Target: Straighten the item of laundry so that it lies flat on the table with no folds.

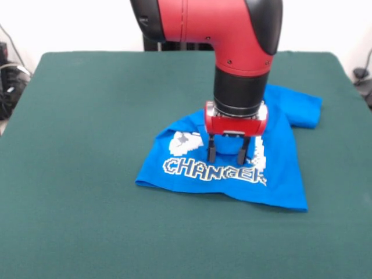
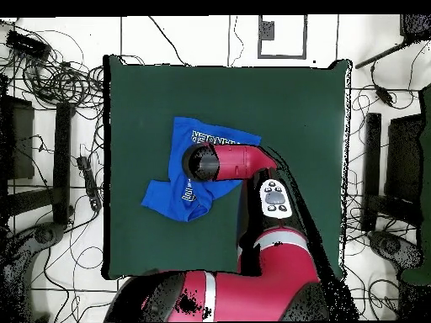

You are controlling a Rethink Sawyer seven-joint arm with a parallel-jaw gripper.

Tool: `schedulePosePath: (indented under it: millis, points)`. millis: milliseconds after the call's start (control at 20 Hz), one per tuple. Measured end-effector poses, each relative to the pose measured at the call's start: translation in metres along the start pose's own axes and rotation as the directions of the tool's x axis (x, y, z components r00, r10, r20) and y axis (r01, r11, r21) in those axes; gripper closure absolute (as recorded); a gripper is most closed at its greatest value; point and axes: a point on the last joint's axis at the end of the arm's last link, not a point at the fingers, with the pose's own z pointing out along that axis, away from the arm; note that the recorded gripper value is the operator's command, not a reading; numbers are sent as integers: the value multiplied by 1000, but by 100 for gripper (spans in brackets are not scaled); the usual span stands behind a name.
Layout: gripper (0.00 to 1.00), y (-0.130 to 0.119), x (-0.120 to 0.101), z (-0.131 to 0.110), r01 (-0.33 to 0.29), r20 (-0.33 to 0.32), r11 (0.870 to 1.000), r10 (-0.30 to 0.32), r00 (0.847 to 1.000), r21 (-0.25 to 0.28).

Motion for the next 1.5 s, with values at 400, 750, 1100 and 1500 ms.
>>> schedulePosePath:
  millis: [400,750,1100,1500]
  points:
    - [0,1,3,1,1,6,1000,-1,1000,-3]
    - [0,1,4,1,1,7,1000,-1,1000,-4]
    - [0,1,4,0,2,6,1000,-2,1000,-4]
    - [0,1,5,0,2,6,1000,-2,1000,-4]
